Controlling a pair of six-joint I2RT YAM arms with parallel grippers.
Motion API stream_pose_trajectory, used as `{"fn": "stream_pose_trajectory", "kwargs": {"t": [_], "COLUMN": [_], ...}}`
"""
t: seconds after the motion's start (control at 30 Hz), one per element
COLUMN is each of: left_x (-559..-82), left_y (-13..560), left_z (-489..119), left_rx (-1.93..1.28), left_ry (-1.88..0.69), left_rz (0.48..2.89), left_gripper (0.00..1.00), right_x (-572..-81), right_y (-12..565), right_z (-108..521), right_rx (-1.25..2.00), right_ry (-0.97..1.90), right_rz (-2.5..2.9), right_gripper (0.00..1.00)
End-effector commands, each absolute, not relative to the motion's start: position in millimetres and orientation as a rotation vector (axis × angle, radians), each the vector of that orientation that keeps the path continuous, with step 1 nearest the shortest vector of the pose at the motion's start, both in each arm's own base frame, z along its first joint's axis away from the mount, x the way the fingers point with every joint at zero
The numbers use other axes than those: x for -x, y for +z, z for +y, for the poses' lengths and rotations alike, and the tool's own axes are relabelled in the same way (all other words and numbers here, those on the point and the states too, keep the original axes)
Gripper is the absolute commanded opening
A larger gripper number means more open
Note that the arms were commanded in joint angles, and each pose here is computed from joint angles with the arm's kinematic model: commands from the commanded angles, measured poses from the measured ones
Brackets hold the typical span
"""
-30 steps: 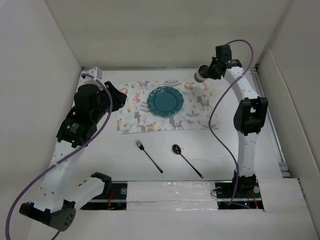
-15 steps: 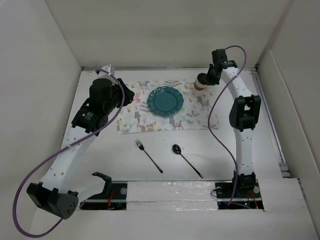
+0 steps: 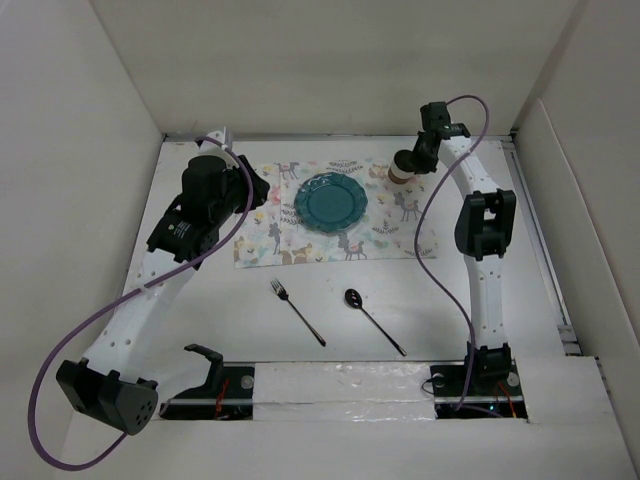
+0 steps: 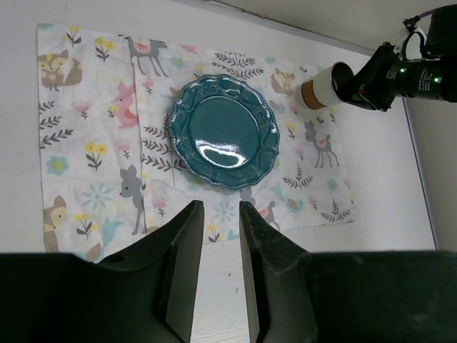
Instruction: Set the dinner table for one person
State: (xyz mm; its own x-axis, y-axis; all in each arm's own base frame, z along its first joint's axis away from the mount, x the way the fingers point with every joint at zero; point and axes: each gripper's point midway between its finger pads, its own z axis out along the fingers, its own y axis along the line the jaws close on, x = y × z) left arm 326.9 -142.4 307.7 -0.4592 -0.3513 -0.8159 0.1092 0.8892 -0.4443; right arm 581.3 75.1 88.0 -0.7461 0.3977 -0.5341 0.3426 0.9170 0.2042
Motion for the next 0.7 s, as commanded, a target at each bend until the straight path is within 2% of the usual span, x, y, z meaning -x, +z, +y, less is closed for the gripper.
{"fn": "stream_pose_trajectory", "kwargs": {"t": [0.0,0.13,0.23,0.33,0.47,0.53,0.6,0.63,0.67], "left_x": [-330.7,-332.2,-333.3,-335.0,-338.6,-341.5,-344.5,-348.1,-349.9], "left_y": [315.5,314.4,315.0,316.6,321.7,329.4,339.4,340.0,342.1], "left_z": [-143.1,-142.6,-143.5,-145.0,-147.4,-148.3,-149.1,-150.4,-151.1], "left_rx": [0.149,0.148,0.143,0.138,0.128,0.12,0.111,0.108,0.107], "left_ry": [-0.534,-0.525,-0.526,-0.53,-0.533,-0.533,-0.533,-0.53,-0.53], "left_rz": [1.937,1.941,1.941,1.939,1.937,1.922,1.903,1.904,1.901], "left_gripper": [0.23,0.23,0.23,0.24,0.23,0.23,0.23,0.23,0.22], "right_x": [-591.6,-594.5,-595.8,-599.7,-600.4,-593.8,-578.9,-567.9,-558.9], "right_y": [104.3,111.3,125.5,153.2,205.5,249.3,251.5,293.3,299.5], "right_z": [73.5,74.2,79.4,85.0,88.1,87.4,83.0,77.1,77.1], "right_rx": [-0.55,-0.561,-0.559,-0.555,-0.532,-0.498,-0.494,-0.472,-0.462], "right_ry": [0.115,0.128,0.176,0.271,0.404,0.459,0.467,0.486,0.492], "right_rz": [2.422,2.399,2.374,2.319,2.222,2.136,2.133,2.035,2.021], "right_gripper": [0.19,0.29,0.3,0.37,0.49,0.54,0.58,0.6,0.61]}}
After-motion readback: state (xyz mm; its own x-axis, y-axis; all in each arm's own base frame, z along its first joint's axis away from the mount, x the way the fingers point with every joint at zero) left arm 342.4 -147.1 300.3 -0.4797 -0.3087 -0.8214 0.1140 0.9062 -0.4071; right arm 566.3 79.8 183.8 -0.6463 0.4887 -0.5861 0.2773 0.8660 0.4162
